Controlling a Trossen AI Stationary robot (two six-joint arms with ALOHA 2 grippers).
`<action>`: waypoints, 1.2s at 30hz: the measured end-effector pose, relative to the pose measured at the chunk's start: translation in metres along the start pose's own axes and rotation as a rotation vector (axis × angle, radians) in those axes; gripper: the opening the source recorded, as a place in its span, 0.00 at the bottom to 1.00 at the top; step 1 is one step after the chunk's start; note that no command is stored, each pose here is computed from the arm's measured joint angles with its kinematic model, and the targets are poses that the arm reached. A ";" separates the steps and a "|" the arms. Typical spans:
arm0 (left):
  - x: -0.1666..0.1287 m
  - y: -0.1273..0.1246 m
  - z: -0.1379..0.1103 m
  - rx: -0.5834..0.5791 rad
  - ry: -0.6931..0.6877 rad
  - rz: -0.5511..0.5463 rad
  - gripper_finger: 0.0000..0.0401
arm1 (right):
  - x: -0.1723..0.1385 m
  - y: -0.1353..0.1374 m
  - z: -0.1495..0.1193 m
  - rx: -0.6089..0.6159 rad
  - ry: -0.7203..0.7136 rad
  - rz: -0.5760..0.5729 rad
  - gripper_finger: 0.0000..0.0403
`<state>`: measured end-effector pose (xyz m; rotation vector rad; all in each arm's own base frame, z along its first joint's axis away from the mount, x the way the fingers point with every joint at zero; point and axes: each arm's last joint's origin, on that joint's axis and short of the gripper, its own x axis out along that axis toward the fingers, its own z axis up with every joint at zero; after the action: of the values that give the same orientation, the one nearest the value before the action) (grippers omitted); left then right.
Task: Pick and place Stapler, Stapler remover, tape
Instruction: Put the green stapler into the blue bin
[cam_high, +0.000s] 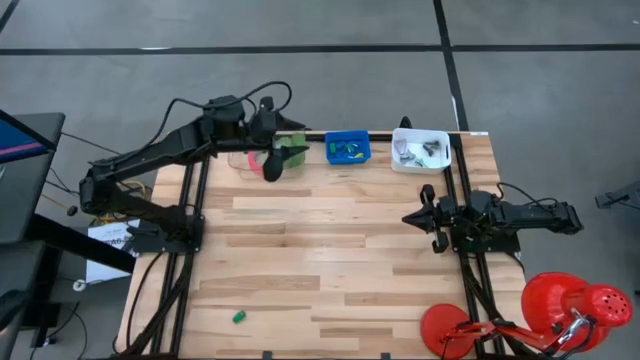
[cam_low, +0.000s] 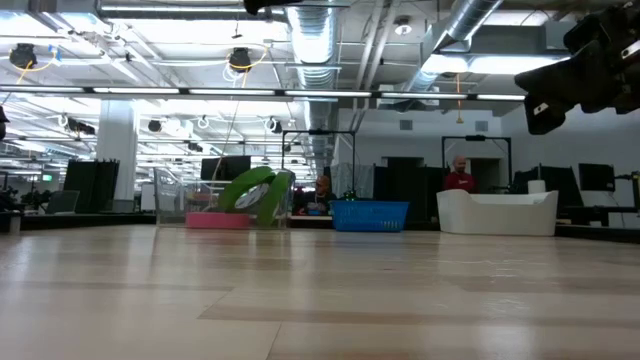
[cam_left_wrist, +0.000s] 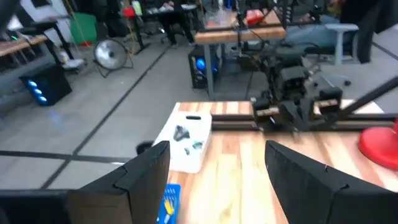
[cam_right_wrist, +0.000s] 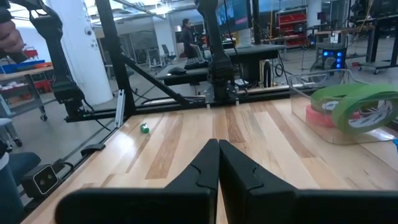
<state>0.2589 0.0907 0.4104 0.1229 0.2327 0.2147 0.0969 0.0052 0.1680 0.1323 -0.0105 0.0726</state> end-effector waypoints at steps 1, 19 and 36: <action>-0.001 -0.001 -0.001 -0.002 0.011 -0.013 0.63 | 0.000 0.000 0.000 0.000 0.000 0.000 0.00; -0.019 -0.033 -0.041 -0.005 0.437 -0.417 0.63 | 0.000 0.000 0.000 0.000 -0.002 0.000 0.00; -0.027 -0.091 -0.082 -0.094 0.729 -0.577 0.72 | 0.000 0.000 0.000 0.000 -0.002 0.000 0.00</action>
<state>0.2314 0.0042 0.3243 -0.1254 0.9653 -0.3175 0.0969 0.0052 0.1682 0.1323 -0.0130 0.0728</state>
